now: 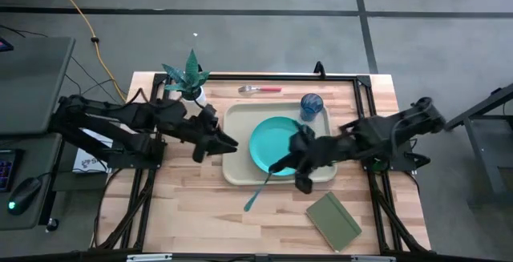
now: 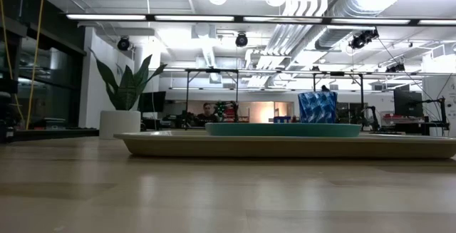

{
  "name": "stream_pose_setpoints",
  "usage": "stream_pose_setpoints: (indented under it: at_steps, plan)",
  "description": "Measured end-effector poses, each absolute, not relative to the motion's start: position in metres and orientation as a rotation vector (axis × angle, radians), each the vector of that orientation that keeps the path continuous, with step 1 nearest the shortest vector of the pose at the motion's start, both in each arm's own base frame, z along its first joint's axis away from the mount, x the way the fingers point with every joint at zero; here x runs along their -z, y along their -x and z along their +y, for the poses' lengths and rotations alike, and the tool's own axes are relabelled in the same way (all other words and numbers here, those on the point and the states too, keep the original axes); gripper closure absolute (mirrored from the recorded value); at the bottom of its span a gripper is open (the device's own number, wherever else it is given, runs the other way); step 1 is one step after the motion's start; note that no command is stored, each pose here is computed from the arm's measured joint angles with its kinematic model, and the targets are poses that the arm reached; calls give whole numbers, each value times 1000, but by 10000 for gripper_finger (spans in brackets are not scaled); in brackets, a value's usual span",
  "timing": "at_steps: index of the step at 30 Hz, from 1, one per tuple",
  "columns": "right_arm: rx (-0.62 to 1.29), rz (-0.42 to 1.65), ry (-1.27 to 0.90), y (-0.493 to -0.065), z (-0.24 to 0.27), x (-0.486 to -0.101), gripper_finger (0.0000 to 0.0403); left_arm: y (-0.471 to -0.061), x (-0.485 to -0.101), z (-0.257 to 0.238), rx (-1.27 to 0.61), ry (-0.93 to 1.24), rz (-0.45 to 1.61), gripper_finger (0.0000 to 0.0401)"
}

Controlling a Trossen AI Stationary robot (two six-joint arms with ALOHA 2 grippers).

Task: Pick and place plate/cup/fork/spoon on tray
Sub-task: Put the blue spoon to the left side of the blue plate on the gray tray

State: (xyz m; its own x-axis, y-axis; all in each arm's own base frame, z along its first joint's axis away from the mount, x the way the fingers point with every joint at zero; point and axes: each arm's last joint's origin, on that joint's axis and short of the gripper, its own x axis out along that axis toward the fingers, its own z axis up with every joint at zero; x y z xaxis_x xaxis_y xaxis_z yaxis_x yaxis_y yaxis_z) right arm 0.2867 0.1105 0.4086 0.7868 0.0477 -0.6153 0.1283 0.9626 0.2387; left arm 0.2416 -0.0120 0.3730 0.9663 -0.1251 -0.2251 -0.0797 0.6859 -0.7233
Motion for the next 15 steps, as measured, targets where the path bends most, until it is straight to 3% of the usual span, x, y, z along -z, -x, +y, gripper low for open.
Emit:
stream_pose_setpoints:
  at_steps: [9, 15]
  plan:
    - [192, 770, -228, -337, 104, -378, 402, -277, -346, -29, -88, 615, 486, 205]
    - [173, 756, -250, -351, 105, -370, 403, -304, -315, -40, -97, 557, 579, 203]
